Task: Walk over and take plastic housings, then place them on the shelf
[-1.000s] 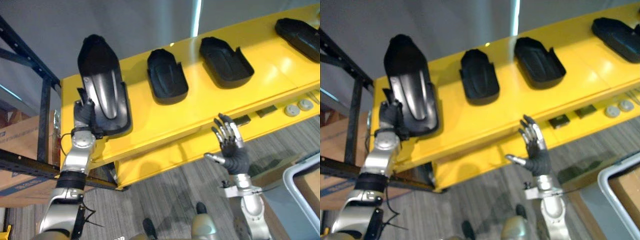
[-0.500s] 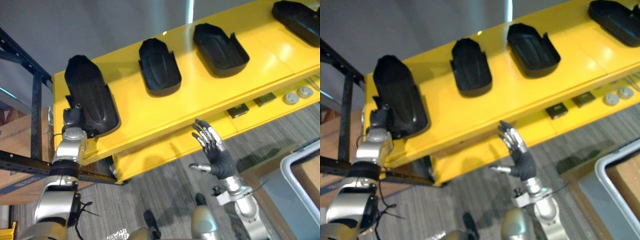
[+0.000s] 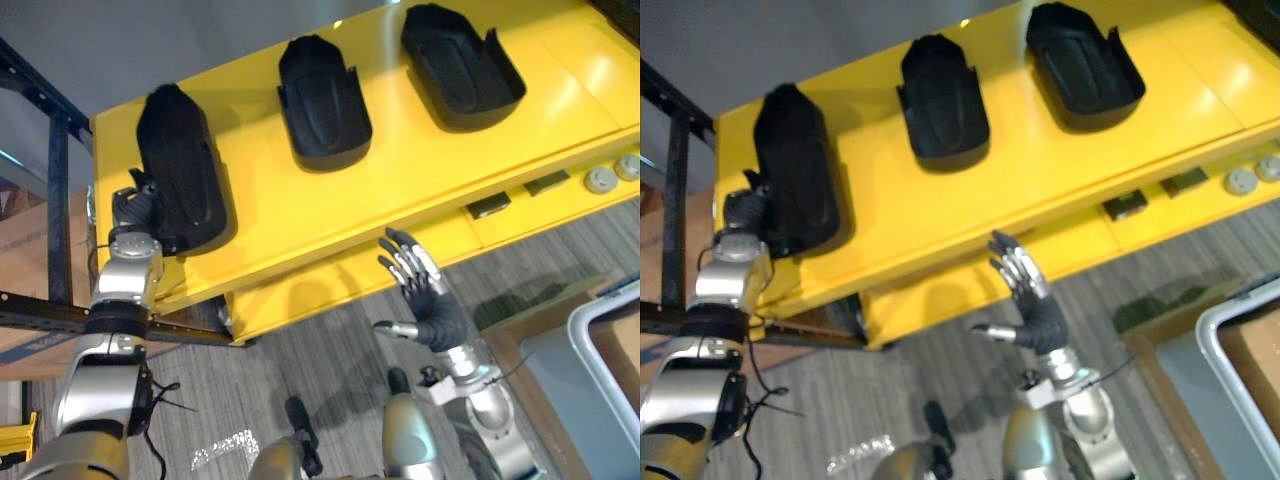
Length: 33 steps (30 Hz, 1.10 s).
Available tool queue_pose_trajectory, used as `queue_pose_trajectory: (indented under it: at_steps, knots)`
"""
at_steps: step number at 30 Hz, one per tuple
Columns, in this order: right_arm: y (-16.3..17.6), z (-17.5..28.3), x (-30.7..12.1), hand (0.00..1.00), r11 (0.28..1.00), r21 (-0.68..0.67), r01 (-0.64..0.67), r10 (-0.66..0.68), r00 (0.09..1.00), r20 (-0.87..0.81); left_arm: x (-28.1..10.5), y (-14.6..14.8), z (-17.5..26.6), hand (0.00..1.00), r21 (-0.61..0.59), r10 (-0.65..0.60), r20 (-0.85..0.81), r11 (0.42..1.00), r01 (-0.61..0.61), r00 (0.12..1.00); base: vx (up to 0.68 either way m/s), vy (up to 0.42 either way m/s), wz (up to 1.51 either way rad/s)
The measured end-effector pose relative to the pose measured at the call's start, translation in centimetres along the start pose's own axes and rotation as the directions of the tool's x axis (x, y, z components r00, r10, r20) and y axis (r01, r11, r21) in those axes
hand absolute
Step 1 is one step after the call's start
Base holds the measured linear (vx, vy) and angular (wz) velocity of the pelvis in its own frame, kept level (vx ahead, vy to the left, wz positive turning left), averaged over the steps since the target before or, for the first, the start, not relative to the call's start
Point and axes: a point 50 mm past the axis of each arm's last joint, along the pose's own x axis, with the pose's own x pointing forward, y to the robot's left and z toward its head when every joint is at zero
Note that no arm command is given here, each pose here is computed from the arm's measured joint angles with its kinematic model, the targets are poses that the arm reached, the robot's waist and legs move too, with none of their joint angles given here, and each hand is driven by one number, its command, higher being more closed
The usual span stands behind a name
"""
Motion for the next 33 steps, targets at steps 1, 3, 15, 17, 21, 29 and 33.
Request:
queue_pose_trajectory:
  at_steps: [1, 3, 15, 17, 21, 29, 33]
  knots:
    - [0.0, 0.0, 0.0, 0.00, 1.000, 0.000, 0.001, -0.001, 1.000, -0.002, 0.0, 0.0, 0.2, 0.00, -0.003, -0.001, 0.006, 1.000, 0.001, 1.000, 0.00, 0.000, 0.00]
    - [0.1, 0.0, -0.2, 0.00, 1.000, 0.003, 0.002, -0.002, 1.000, -0.005, 0.0, 0.0, 0.2, 0.00, -0.004, -0.001, 0.006, 1.000, 0.001, 1.000, 0.00, 0.000, 0.00]
    - [0.7, 0.2, -0.7, 0.00, 1.000, 0.025, -0.008, 0.008, 1.000, 0.004, -0.2, 1.0, 1.4, 0.00, -0.186, 0.225, 0.078, 0.960, -0.208, 0.971, 0.00, 0.000, 0.00]
    - [0.7, 0.2, -0.8, 0.00, 1.000, 0.026, -0.005, 0.005, 1.000, 0.011, -0.3, 1.3, 2.8, 0.00, -0.244, 0.301, 0.129, 0.933, -0.264, 0.945, 0.00, -0.004, 0.03]
    - [0.8, 0.2, -1.0, 0.00, 1.000, 0.024, 0.001, -0.002, 1.000, 0.031, -1.4, 2.0, 8.0, 0.00, -0.402, 0.431, 0.313, 0.867, -0.293, 0.846, 0.01, -0.017, 0.15]
    - [1.7, 0.0, -0.8, 0.00, 1.000, -0.017, -0.018, 0.019, 0.998, 0.053, -10.6, 3.0, 14.7, 0.00, -0.497, 0.410, 0.776, 0.865, 0.065, 0.479, 0.02, -0.007, 0.16]
    - [1.9, 0.4, 0.2, 0.00, 0.997, -0.075, 0.024, -0.016, 0.995, 0.100, -15.9, 0.8, 6.5, 0.00, -0.413, 0.194, 0.784, 0.872, 0.263, 0.589, 0.10, -0.003, 0.41]
